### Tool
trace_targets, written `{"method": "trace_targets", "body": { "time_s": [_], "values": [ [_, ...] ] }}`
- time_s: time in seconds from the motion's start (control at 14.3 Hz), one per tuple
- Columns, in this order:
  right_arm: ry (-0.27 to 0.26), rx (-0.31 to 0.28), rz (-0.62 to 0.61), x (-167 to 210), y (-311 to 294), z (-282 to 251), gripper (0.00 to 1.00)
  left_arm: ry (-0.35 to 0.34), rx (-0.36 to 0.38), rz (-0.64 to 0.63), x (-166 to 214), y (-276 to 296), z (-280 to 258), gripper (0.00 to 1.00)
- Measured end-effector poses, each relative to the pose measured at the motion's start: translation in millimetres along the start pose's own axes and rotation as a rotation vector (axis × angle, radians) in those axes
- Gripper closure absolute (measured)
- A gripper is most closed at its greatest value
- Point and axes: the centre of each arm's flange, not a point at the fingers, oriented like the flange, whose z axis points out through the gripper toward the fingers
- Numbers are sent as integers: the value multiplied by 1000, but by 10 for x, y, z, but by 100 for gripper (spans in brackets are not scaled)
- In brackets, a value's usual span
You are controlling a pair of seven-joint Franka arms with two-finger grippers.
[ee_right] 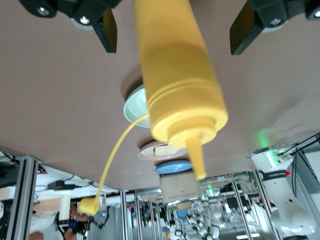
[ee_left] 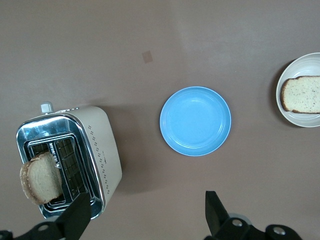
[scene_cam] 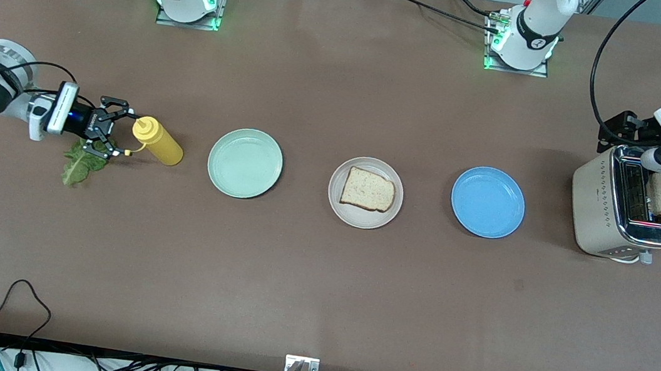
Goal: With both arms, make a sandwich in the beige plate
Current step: 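Grasp the yellow squeeze bottle with the right gripper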
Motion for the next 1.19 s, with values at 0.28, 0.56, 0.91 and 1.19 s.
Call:
{"method": "trace_targets", "body": {
  "time_s": [0.28, 0.56, 0.91, 1.19],
  "values": [
    [62, 20, -39, -203, -80, 102, 0, 6, 1, 7, 3, 41, -43, 0],
    [100, 20, -83, -223, -67, 193, 0, 17, 4, 28, 22, 174, -100, 0],
    [120, 11, -102, -224, -7, 273, 0, 17, 4, 28, 25, 192, -101, 0],
    [141, 18, -101, -245, 42, 441, 0, 7, 2, 17, 28, 140, -70, 0]
  ]
}}
